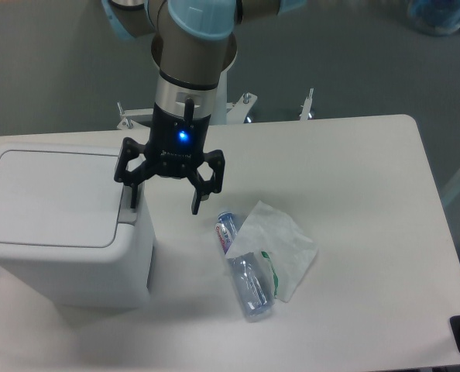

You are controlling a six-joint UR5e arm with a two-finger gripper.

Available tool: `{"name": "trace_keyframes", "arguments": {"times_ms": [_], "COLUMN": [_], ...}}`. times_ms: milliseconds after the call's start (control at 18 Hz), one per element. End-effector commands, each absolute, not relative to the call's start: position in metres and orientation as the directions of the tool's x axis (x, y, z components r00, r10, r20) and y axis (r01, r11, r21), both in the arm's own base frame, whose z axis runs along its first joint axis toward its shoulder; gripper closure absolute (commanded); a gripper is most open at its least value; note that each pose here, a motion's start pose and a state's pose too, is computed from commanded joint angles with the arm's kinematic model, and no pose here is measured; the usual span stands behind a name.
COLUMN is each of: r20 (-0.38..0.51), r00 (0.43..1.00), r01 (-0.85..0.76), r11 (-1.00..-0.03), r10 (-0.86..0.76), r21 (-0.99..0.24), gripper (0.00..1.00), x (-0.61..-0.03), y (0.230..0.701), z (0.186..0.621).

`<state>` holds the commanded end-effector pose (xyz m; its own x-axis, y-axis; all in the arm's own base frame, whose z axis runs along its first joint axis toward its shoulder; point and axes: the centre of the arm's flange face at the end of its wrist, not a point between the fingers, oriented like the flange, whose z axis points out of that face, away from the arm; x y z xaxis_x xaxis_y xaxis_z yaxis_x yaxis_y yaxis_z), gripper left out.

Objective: Open the trash can
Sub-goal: 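Lower the gripper onto the lid's raised tab at the bin's rim, then push the lid tab so the white lid swings open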

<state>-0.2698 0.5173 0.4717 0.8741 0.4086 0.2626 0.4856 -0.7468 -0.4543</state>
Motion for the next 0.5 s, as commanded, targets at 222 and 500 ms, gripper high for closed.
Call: {"name": "trace_keyframes", "arguments": {"times_ms": [222, 500], "r20": [0.262, 0.261], "r00": [0.874, 0.875], "r01": [0.485, 0.484], "r11": [-0.746, -0.747], "r10": [0.408, 0.407], "r21": [-0.456, -0.456], "gripper": [0.0, 0.0], "x": [-0.2699, -0.2699], "y": [0.5174, 0.5174], "z": [0.4724, 0.4724]}}
